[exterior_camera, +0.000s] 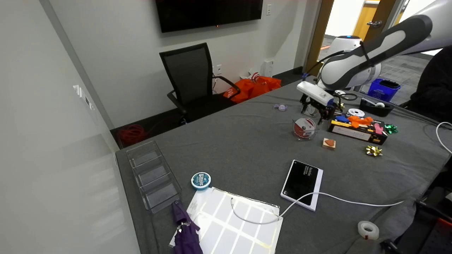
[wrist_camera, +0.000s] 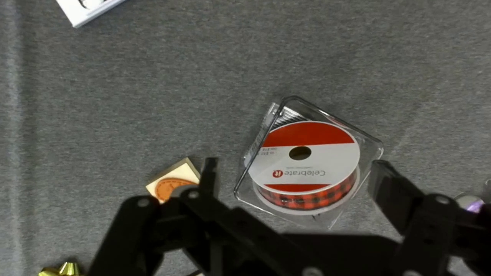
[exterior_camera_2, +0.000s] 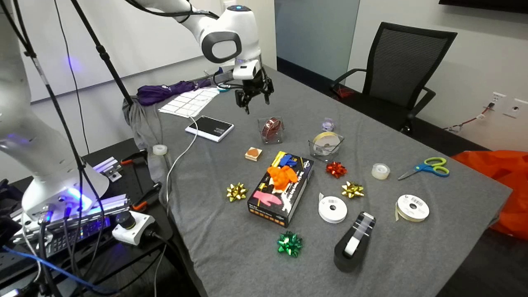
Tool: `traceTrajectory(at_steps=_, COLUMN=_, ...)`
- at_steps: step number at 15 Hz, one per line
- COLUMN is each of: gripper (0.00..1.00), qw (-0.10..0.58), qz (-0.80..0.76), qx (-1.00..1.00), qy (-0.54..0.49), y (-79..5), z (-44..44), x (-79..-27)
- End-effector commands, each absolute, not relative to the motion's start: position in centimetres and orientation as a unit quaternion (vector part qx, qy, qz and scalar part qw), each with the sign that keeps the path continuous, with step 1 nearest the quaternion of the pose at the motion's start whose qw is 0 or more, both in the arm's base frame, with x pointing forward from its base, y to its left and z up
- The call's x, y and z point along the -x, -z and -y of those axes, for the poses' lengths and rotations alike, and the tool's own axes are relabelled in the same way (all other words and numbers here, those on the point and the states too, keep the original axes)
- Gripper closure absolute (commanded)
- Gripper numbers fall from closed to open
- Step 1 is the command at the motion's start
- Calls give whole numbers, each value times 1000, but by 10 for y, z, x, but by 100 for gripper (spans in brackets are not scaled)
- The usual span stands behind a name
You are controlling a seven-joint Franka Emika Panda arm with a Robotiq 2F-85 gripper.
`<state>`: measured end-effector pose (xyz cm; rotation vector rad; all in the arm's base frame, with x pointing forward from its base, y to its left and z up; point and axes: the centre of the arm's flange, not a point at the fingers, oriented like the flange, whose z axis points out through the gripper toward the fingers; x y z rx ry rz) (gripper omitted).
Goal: Move the left tray forward
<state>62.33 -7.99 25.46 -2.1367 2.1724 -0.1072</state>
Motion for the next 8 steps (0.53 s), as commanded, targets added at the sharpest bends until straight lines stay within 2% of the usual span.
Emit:
traceTrajectory(at_steps=1, gripper=0, qw=46, qz=-723, qx=686, qy=59, y=-213, z=72, x=-620)
traceTrajectory(at_steps=8, gripper=0, qw=23, qz=-715, qx=695, qy=74, y=-172, z=77, x=-605)
